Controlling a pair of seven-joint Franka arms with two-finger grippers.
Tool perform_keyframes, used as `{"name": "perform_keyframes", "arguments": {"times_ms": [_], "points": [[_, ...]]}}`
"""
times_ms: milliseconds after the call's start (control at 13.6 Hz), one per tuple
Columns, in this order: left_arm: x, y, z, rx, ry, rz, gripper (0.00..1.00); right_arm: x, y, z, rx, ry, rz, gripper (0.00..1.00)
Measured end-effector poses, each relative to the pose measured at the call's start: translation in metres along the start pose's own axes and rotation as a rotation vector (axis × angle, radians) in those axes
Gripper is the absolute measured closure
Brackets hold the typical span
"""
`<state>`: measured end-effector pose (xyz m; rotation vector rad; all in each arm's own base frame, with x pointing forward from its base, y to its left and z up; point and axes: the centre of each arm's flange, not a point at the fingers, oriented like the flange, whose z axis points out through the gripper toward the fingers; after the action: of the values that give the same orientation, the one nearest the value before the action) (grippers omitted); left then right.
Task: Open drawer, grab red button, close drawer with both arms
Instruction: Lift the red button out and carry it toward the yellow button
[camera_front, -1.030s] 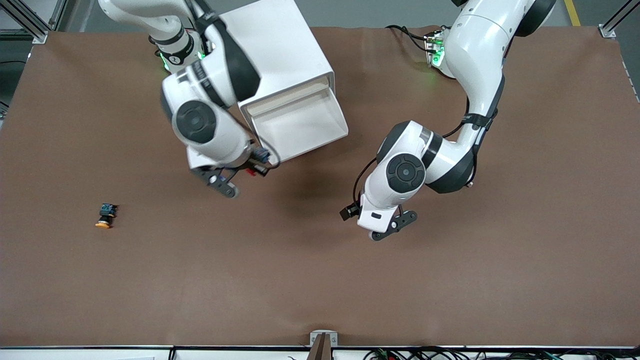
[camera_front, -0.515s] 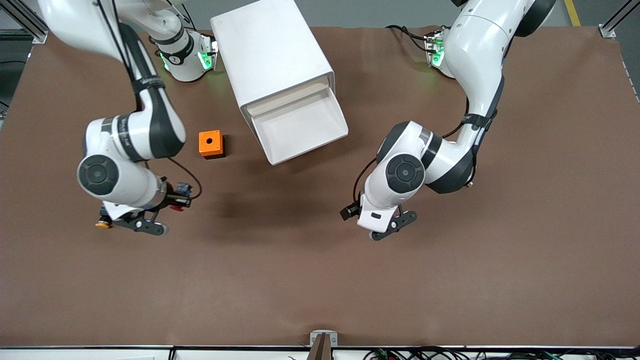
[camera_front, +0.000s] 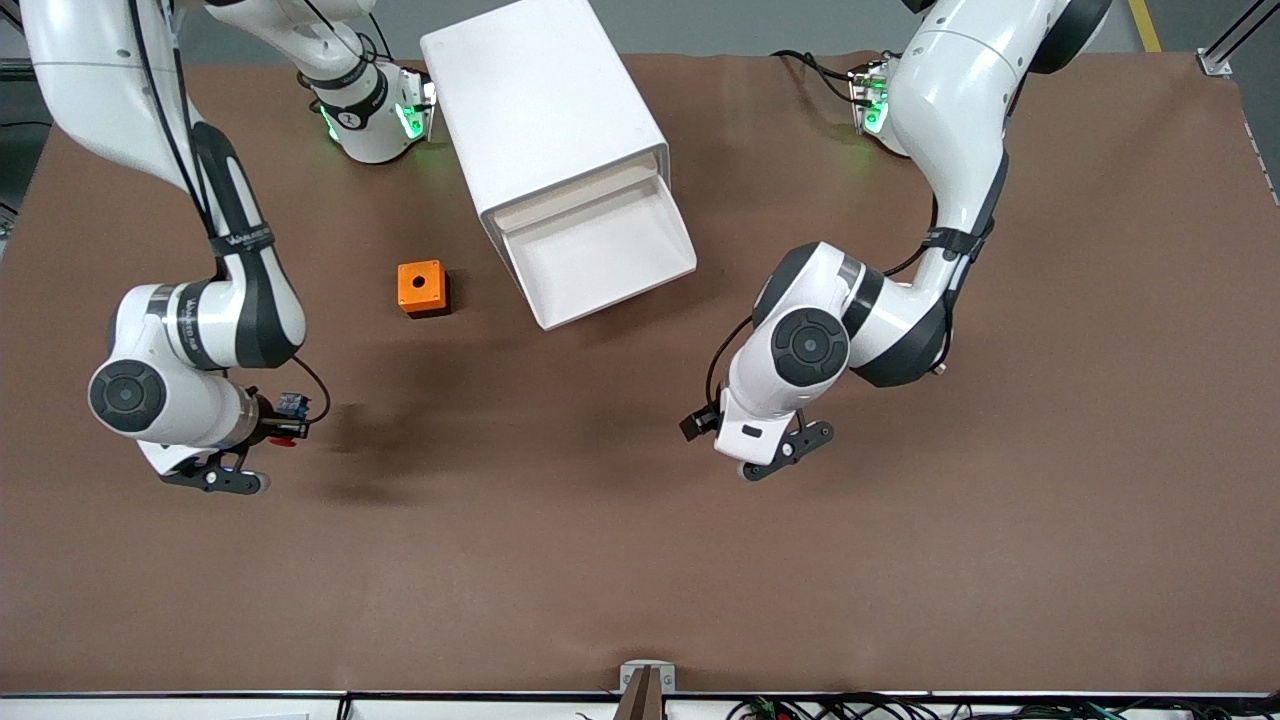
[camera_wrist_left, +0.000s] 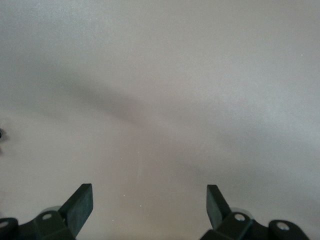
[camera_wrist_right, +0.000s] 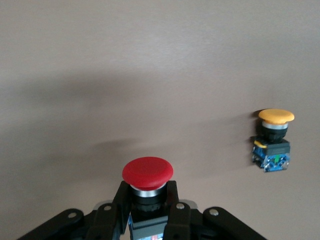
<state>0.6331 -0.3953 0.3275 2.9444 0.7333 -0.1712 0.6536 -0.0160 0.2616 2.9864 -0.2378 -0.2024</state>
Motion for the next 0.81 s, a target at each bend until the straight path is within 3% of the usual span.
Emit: {"name": "perform_keyframes", "arguments": {"times_ms": [441,809], "points": [[0.0,0.0,0.0,-0.002,0.001,0.0,0.0,0.017,0.038,0.052,-0.023,0.01,0.024,0.67],[0.0,0.0,0.001,-0.004,0.003,0.0,0.0,0.018,0.056,0.065,-0.044,0.002,0.031,0.67]]}}
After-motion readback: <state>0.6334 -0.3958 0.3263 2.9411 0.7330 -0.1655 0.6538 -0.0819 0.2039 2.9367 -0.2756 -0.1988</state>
